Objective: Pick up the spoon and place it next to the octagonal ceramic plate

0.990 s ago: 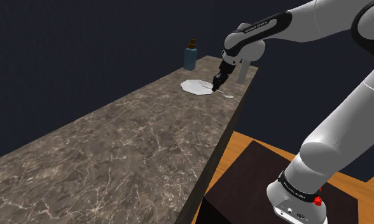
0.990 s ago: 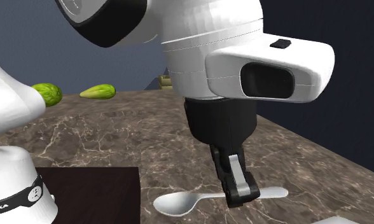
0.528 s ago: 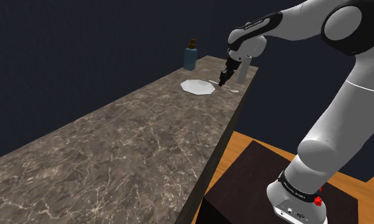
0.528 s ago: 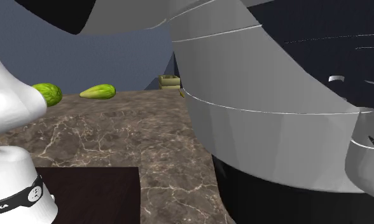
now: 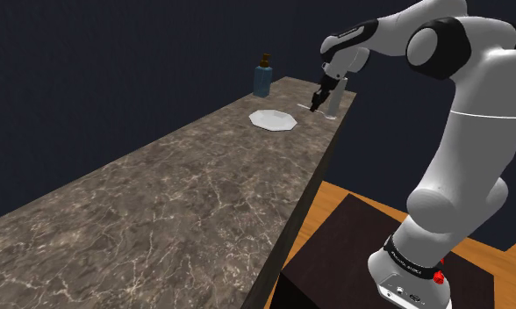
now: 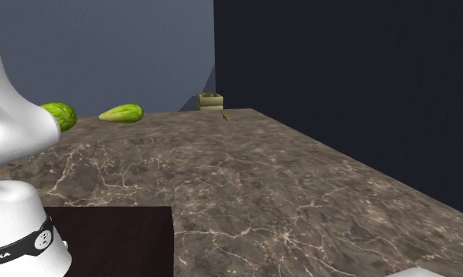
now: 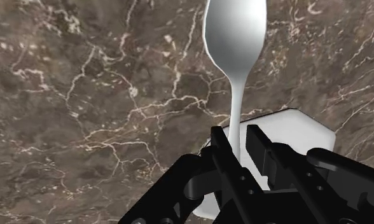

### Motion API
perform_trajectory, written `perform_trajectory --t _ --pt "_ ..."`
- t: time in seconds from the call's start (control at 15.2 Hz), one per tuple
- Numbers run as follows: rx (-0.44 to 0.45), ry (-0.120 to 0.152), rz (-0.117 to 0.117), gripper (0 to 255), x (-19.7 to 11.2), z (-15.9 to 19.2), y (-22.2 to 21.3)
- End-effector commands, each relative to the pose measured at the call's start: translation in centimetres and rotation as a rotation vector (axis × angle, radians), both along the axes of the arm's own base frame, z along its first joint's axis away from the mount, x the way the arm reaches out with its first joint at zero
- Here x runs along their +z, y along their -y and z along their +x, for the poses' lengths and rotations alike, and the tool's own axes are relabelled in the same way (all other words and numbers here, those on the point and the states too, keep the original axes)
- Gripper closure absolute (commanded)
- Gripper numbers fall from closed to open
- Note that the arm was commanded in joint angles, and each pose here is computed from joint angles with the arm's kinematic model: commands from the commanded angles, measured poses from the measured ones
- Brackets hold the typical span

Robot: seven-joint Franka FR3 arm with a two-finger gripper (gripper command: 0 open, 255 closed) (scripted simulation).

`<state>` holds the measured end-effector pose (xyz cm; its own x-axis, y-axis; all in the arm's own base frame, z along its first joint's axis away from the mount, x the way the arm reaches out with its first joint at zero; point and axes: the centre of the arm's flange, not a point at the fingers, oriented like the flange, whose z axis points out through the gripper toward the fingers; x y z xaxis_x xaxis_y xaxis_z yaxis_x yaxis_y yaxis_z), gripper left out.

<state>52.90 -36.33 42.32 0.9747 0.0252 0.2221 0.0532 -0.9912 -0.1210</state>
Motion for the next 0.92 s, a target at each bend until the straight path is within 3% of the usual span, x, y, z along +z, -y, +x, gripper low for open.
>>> perform_trajectory --t 0.0,0.13,0.86 --pt "0.002 0.000 0.000 255 -0.1 0.3 2.8" --pt "0.002 0.000 0.000 255 -0.1 0.8 5.9" --pt "0.002 0.000 0.000 255 -5.9 0.8 5.9"
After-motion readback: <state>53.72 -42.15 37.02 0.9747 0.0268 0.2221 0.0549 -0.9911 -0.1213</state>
